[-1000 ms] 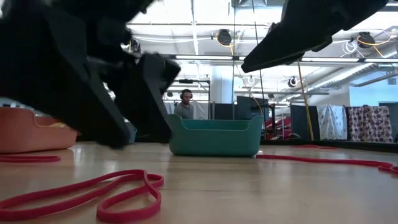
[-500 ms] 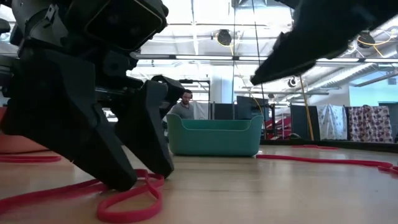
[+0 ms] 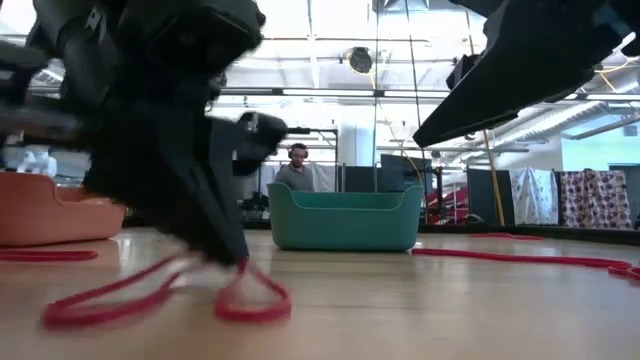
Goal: Sort rubber bands into baskets
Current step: Put the red rubber band into the blue bin
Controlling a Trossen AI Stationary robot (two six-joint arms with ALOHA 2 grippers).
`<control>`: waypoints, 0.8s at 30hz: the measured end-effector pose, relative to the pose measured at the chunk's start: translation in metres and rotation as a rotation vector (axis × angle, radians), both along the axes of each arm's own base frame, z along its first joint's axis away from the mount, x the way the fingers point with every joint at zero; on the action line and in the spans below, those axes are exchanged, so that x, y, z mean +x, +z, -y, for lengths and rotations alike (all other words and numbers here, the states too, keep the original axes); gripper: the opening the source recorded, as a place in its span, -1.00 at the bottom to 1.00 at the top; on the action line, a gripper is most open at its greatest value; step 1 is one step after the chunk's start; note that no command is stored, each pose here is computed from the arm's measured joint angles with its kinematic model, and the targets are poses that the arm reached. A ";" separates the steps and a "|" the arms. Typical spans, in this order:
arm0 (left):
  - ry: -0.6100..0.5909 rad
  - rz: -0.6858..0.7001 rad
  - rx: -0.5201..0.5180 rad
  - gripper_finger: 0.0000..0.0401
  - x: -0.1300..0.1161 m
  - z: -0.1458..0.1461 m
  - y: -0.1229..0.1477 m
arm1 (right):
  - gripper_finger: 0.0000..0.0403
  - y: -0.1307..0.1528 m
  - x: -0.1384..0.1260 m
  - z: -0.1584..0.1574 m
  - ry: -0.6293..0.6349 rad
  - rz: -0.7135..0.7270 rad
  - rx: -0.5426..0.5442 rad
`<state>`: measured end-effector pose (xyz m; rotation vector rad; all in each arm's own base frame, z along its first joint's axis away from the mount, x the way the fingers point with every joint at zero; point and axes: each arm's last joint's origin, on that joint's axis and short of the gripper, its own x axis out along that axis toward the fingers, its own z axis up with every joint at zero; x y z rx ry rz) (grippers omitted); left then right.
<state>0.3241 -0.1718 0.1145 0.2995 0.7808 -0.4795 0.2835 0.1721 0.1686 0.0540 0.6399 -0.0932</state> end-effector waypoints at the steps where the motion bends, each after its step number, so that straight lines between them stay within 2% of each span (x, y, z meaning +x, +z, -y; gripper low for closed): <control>1: 0.002 0.002 0.020 -0.98 -0.002 -0.002 0.006 | -0.18 0.000 0.000 0.000 0.006 -0.002 -0.009; 8: 0.148 0.009 0.256 -0.99 -0.028 -0.028 0.062 | -0.18 0.000 0.000 0.000 0.033 -0.004 -0.049; 13: 0.290 0.072 0.299 -0.99 -0.052 -0.067 0.119 | -0.18 -0.001 -0.001 0.001 0.041 -0.021 -0.070; 19: 0.647 0.067 0.439 -1.00 -0.084 -0.144 0.160 | -0.18 -0.004 -0.003 0.003 0.052 -0.058 -0.104; 24: 0.928 0.004 0.417 -1.00 -0.102 -0.204 0.166 | -0.18 -0.013 -0.015 0.006 0.057 -0.191 -0.177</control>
